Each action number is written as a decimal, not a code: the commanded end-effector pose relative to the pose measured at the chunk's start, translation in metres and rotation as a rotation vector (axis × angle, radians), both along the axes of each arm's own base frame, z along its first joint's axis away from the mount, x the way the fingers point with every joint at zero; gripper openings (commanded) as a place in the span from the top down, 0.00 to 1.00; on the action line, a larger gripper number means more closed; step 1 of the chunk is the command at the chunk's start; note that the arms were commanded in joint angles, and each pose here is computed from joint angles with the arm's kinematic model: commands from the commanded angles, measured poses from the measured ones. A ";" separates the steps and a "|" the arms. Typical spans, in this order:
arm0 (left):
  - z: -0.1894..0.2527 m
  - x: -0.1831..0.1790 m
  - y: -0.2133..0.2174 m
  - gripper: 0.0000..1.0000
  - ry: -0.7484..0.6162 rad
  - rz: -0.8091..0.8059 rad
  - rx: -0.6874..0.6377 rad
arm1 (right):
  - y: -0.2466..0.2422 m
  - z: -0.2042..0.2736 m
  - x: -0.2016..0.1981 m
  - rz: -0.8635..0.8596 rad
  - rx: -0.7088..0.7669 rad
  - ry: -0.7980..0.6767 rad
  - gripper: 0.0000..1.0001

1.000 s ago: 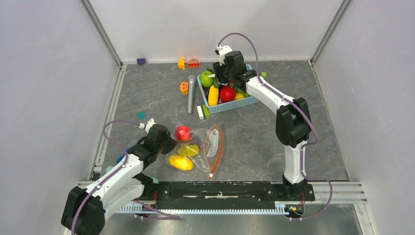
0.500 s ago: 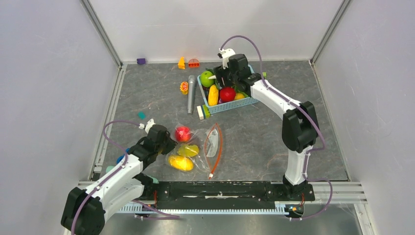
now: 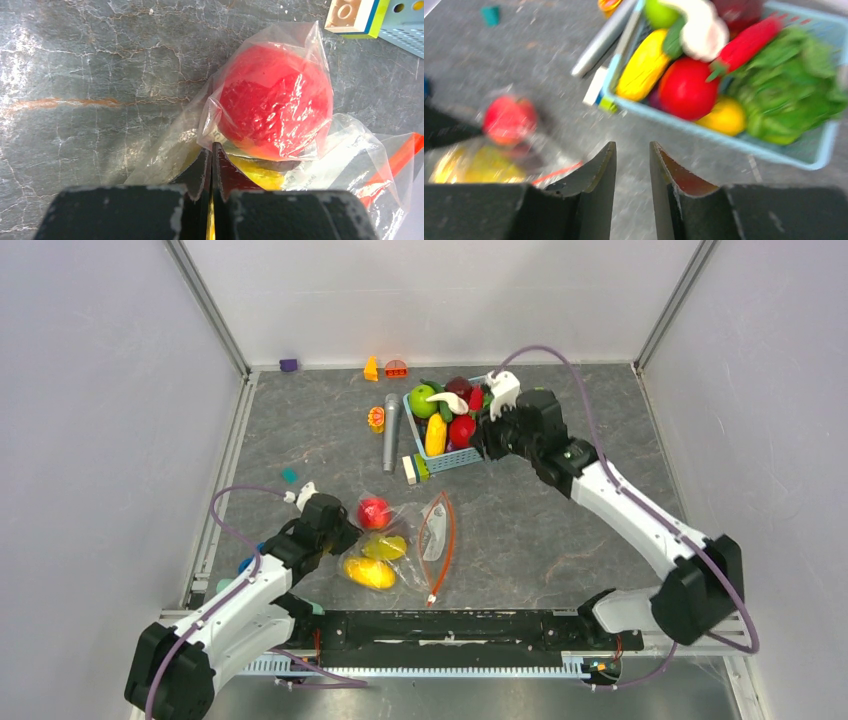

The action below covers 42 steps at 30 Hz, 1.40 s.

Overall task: Open the zip-top bag and remove the fake food
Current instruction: Place the fake vegetable in the zipper food storage bag, then pick up the fake fruit from the zipper food storage bag.

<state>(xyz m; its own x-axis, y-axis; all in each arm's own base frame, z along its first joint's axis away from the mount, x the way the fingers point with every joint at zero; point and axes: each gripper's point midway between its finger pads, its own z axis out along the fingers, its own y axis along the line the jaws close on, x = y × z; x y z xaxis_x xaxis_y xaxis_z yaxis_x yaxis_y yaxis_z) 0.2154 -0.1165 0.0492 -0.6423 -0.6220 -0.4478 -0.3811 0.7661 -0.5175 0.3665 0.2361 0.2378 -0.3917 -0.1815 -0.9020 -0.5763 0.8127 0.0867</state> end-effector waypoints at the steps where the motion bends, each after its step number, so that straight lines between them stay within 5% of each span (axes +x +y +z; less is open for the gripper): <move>1: 0.027 0.012 -0.011 0.98 -0.056 -0.023 -0.037 | 0.033 -0.018 -0.072 0.221 0.070 0.066 0.65; 10: 0.036 0.016 -0.015 0.98 -0.065 -0.031 -0.049 | 0.072 -0.091 -0.173 0.408 0.020 0.137 0.74; 26: 0.087 0.008 -0.074 0.98 -0.146 -0.098 -0.096 | 0.090 -0.149 -0.199 0.475 0.079 0.145 0.74; 42: 0.058 0.002 -0.039 0.98 -0.112 -0.017 0.051 | 0.071 -0.169 -0.215 0.464 0.061 0.166 0.65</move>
<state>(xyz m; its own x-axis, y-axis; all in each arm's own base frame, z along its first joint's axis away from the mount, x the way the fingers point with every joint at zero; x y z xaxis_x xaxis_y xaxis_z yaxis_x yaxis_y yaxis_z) 0.2138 -0.1671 0.1094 -0.6477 -0.5499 -0.5273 -0.2611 0.8104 -0.5245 0.1557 0.3044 0.0571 -0.4499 -0.3547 -0.8197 -0.8359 0.4904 0.2466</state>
